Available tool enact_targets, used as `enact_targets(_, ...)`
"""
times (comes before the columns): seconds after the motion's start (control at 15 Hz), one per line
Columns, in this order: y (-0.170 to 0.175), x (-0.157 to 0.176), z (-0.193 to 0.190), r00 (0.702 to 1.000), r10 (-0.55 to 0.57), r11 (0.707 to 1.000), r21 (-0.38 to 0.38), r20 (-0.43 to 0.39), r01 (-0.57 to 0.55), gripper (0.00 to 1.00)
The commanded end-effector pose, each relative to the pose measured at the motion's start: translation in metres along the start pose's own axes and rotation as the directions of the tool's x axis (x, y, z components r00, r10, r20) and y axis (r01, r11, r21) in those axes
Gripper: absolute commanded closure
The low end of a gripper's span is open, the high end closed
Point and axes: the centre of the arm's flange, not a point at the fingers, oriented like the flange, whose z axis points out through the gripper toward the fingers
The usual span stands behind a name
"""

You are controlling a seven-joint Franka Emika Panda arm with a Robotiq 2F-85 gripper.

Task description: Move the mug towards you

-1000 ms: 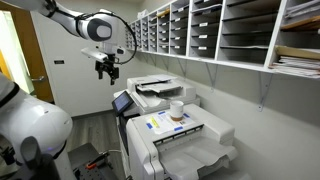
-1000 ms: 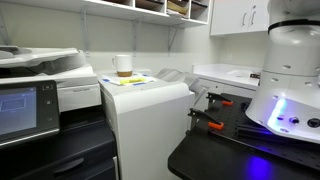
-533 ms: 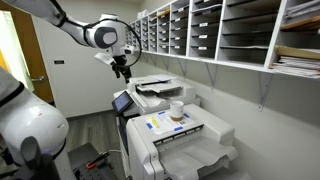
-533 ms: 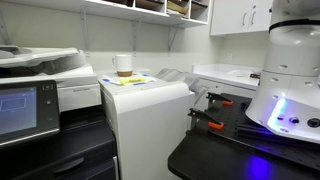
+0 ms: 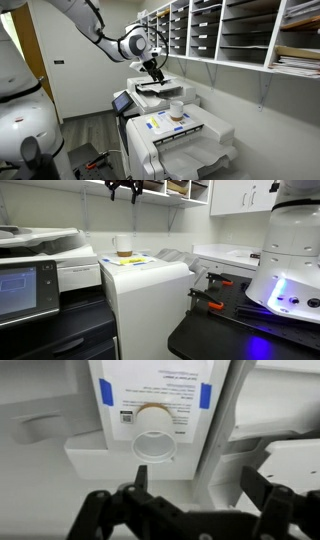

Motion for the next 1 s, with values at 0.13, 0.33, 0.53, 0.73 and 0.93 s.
enact_targets(0.13,-0.019,0.054,0.062,0.959,0.213,0.974,-0.114,0.188,-0.194,0.0)
enact_targets(0.33,-0.033,0.066,0.1,0.916,0.303,0.953,-0.11,0.265,-0.283,0.0)
enact_targets(0.53,-0.031,0.082,0.126,0.882,0.382,0.924,-0.127,0.276,-0.361,0.0)
enact_targets(0.73,-0.021,0.093,0.142,0.859,0.422,0.906,-0.155,0.291,-0.393,0.0)
enact_targets(0.93,-0.015,0.098,0.156,0.837,0.452,0.892,-0.183,0.308,-0.414,0.0)
